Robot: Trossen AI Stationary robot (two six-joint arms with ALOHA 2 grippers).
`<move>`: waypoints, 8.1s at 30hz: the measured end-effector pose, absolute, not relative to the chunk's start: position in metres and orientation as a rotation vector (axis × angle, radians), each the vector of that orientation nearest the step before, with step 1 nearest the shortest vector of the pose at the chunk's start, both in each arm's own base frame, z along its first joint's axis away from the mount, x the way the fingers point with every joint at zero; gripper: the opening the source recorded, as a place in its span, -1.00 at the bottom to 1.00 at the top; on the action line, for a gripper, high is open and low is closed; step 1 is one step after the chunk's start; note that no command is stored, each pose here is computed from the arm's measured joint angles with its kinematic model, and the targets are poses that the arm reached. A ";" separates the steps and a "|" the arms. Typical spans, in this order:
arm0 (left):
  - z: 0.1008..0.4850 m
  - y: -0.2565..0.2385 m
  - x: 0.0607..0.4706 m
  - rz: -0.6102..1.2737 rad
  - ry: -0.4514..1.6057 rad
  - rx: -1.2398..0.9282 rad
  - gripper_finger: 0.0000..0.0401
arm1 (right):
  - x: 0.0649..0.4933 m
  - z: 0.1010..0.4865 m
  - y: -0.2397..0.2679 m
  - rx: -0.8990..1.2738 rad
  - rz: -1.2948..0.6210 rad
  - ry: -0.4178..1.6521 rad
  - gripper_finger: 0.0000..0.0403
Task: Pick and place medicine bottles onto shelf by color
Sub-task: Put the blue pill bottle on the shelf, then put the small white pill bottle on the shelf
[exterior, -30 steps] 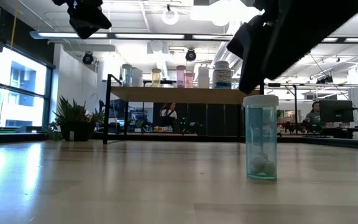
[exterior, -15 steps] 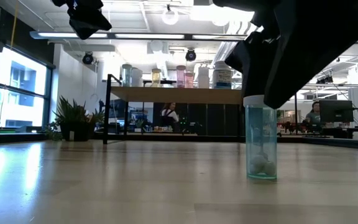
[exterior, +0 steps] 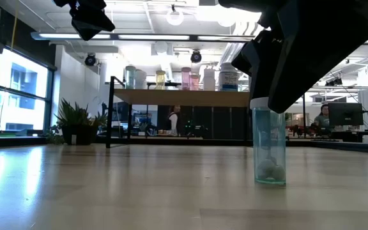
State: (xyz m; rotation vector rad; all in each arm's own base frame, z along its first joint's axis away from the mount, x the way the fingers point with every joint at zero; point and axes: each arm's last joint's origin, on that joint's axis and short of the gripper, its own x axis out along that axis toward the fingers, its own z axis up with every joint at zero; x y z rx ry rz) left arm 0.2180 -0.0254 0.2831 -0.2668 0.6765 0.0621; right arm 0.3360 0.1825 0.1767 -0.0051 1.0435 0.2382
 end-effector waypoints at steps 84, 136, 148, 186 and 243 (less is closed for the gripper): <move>0.367 0.116 0.172 0.586 0.617 -0.116 -0.03 | 0.350 0.446 -0.197 0.058 -0.553 0.447 -0.41; 0.367 0.129 0.163 0.683 0.600 -0.188 -0.03 | 0.384 0.324 -0.252 0.305 -0.442 0.872 -0.41; 0.367 0.129 0.163 0.683 0.600 -0.189 -0.03 | 0.379 0.322 -0.253 0.312 -0.455 0.918 -0.41; 0.366 0.128 0.163 0.686 0.602 -0.203 -0.03 | 0.375 0.357 -0.251 0.291 -0.485 0.823 -0.09; 0.345 0.093 0.183 0.420 0.735 -0.092 -0.03 | 0.395 0.350 0.033 0.178 -0.597 1.198 -0.09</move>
